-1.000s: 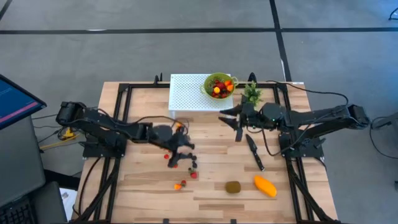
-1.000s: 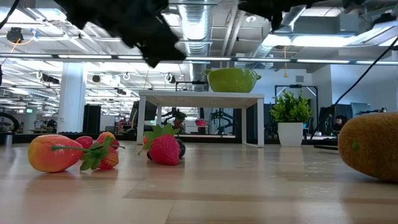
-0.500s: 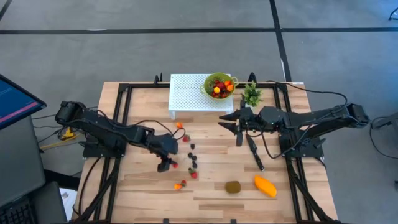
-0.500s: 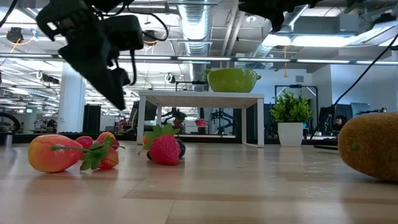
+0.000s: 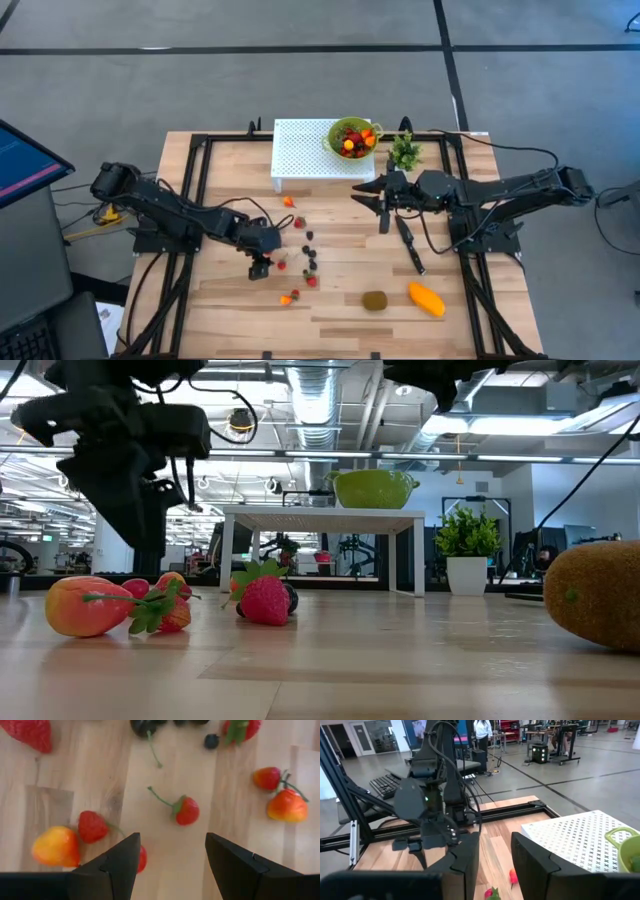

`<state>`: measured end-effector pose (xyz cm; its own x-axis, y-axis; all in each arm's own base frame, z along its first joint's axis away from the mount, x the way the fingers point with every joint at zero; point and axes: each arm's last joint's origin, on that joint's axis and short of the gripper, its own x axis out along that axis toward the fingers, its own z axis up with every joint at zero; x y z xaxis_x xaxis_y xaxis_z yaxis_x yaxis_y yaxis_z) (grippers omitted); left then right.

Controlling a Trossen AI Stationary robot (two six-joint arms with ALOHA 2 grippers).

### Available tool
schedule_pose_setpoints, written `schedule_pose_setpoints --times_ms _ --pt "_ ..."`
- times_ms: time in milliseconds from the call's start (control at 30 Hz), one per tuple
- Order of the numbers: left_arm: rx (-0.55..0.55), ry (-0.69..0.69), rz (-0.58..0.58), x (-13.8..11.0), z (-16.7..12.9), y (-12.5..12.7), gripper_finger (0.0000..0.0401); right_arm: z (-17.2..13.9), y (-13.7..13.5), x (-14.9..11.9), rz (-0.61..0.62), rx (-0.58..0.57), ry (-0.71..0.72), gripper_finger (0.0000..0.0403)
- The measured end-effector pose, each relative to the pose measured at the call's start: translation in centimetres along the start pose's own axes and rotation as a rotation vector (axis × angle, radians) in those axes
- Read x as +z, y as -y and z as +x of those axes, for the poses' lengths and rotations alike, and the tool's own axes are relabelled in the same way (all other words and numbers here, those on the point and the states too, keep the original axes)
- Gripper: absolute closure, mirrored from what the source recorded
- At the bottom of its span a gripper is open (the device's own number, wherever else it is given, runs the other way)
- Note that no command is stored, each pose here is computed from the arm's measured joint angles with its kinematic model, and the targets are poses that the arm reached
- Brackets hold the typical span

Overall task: Pick & Place Fruit
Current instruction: Put the red cherry into the green strainer bowl

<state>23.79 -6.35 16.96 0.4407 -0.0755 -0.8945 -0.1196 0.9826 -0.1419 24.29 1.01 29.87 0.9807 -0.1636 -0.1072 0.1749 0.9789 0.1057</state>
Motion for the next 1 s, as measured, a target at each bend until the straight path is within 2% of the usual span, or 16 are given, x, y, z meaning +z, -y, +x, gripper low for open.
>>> schedule_pose_setpoints --times_ms 233,367,567,800,1000 --pt "0.053 -0.087 -0.031 -1.3 1.9 -0.5 0.0183 0.0 -0.1 0.0 0.000 0.002 0.000 0.0295" --pt "0.107 -0.104 -0.027 -1.4 2.9 -0.7 0.0183 0.0 0.0 0.0 0.000 0.001 0.000 0.0295" --pt "0.129 -0.134 -0.024 -1.6 3.7 -0.7 0.0183 0.0 -0.1 0.0 0.000 0.003 0.000 0.0295" --pt "0.074 -0.096 -0.035 -1.4 2.0 -0.6 0.0183 0.0 -0.1 0.0 0.000 0.003 0.000 0.0295" --pt "0.085 -0.114 -0.067 -1.8 0.5 -0.8 0.0183 -0.1 -0.4 0.0 -0.001 0.016 -0.002 0.0295"
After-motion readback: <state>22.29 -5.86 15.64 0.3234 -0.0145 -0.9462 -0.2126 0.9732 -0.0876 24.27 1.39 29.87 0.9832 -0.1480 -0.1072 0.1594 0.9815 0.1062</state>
